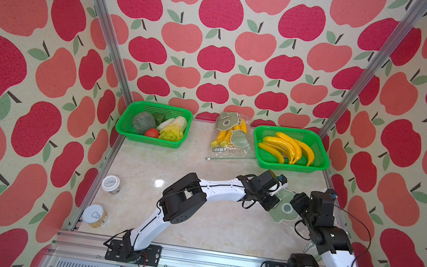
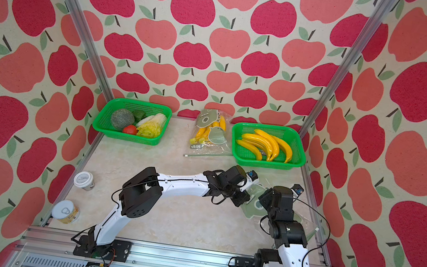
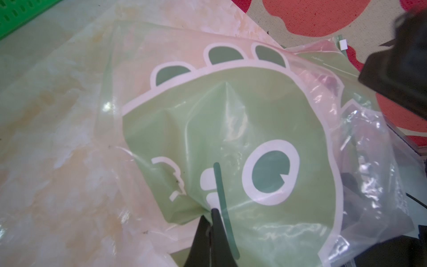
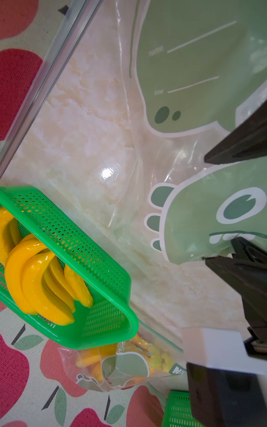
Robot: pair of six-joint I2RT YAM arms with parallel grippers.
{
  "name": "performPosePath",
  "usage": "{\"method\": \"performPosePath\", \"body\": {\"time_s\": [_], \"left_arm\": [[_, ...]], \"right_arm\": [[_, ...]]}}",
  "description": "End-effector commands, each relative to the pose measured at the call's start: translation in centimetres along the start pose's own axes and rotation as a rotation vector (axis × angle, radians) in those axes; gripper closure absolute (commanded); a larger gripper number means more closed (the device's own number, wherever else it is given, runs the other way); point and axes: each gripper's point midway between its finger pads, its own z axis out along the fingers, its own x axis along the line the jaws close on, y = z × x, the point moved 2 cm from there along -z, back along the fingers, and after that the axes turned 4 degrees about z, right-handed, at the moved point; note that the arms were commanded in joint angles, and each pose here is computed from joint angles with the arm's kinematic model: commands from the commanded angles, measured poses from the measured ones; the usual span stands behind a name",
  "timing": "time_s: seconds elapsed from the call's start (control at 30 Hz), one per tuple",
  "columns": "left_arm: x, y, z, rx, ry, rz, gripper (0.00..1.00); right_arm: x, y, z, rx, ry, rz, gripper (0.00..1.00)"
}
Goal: Open the zip-top bag and take out the banana
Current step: Move the zipper food storage bag to the center of the board.
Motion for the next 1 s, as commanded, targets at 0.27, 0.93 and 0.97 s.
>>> {"method": "performPosePath", "body": {"time_s": [0.27,0.93,0.97], "left_arm": [[2.7,5.7,3.3,-0.064,-0.024,0.022,0.96],[8.1,4.7,-12.4,-0.139,0.244,-0.12,0.05],[9.2,4.1,-13.2,-0.149,0.258,-0.147,0.04]], "right_arm": [[-4.9,-2.2,2.3,-0.021,-0.198,0.052,0.33],[-11.6,1.0,9.7,0.006,-0.344,0.549,0.3],[-11.9,1.4,10.0,-0.002,-0.352,0.568,0.29]]}}
